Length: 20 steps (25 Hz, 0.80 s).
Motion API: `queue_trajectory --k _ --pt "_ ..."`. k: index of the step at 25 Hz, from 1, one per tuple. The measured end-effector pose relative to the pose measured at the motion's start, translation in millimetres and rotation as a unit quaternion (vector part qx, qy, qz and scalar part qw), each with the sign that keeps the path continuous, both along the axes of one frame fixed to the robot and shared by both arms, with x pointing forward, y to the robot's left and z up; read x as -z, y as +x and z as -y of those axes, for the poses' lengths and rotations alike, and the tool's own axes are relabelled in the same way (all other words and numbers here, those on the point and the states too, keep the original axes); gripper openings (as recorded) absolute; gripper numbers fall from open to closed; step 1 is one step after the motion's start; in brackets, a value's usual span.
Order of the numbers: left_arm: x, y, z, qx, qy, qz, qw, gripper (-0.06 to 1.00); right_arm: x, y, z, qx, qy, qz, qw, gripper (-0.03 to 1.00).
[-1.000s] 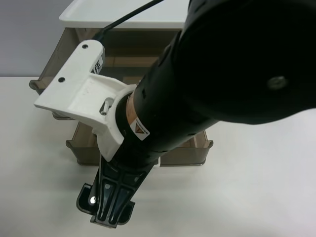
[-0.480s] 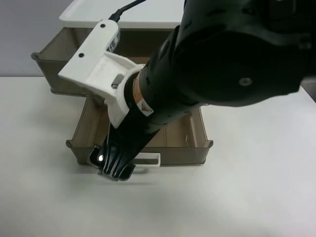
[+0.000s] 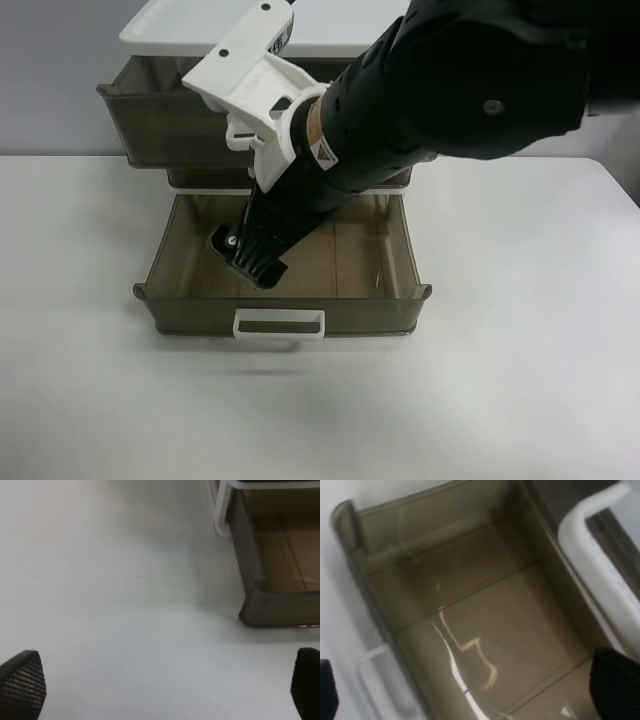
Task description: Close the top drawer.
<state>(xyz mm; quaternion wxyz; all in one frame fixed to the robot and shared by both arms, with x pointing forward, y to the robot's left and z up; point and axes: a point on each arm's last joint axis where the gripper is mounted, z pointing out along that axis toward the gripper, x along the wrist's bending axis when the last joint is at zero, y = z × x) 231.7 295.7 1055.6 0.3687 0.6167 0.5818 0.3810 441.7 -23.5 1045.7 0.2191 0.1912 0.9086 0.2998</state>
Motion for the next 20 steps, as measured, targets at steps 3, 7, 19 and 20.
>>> queue_trajectory --k 3,7,19,20 --pt "0 0 0 0.000 0.000 0.000 1.000 0.99 4 10 0 0.007 0.009 0.002 1.000 0.99" --pt "0 0 0 0.000 0.000 0.000 1.000 0.99 1 27 -9 0.019 0.017 0.009 1.000 0.99" --pt "0 0 0 0.000 0.000 0.000 1.000 0.99 -4 73 -13 0.062 0.021 0.011 0.998 0.99" --pt "0 0 0 0.000 0.000 0.000 1.000 0.99 -3 75 -11 0.066 0.024 0.006 0.998 0.99"
